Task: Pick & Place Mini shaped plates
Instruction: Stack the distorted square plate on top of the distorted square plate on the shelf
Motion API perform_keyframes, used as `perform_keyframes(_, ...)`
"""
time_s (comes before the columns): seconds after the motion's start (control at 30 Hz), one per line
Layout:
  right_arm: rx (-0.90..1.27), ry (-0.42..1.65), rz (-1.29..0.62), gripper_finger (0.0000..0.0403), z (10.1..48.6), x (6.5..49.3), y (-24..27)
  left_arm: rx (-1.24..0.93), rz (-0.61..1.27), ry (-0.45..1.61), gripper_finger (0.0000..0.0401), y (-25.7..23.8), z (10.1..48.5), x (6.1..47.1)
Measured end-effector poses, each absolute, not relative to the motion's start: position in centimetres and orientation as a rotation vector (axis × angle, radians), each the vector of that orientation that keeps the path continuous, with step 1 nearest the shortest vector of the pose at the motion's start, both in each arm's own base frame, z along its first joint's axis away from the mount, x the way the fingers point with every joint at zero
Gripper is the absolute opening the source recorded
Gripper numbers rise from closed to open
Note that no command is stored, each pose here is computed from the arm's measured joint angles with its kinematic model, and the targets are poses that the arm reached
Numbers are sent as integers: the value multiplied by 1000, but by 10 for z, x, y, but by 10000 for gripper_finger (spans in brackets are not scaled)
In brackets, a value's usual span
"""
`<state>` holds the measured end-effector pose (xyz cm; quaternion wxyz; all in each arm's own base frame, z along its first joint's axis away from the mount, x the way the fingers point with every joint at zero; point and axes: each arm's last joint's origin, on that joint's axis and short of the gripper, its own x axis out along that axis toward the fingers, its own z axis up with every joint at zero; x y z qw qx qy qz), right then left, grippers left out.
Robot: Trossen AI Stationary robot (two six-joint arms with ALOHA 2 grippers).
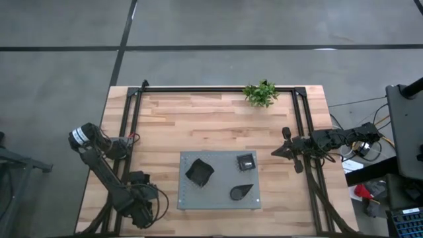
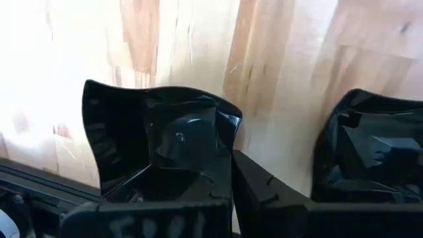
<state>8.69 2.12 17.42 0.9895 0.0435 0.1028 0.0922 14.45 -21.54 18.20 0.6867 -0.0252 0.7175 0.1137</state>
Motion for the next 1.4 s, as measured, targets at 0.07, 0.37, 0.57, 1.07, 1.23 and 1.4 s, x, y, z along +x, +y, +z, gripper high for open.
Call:
perform_keyframes(0.07, 87, 206, 186, 8, 174, 87, 21, -55, 259, 1608, 1, -216, 185, 145)
perform_keyframes(0.37, 87, 206, 185, 8, 174, 87, 21, 2, 340, 1585, 0, -216, 211, 147)
perform_keyframes(0.57, 87, 206, 185, 8, 174, 87, 21, 41, 382, 1532, 0, -216, 231, 149)
perform_keyframes(1.07, 87, 206, 185, 8, 174, 87, 21, 259, 384, 1100, 0, -212, 300, 167)
perform_keyframes(1.23, 87, 207, 185, 8, 174, 87, 21, 295, 373, 1055, 0, -209, 309, 174)
perform_keyframes(1.4, 87, 206, 185, 8, 174, 87, 21, 408, 376, 962, 0, -205, 316, 182)
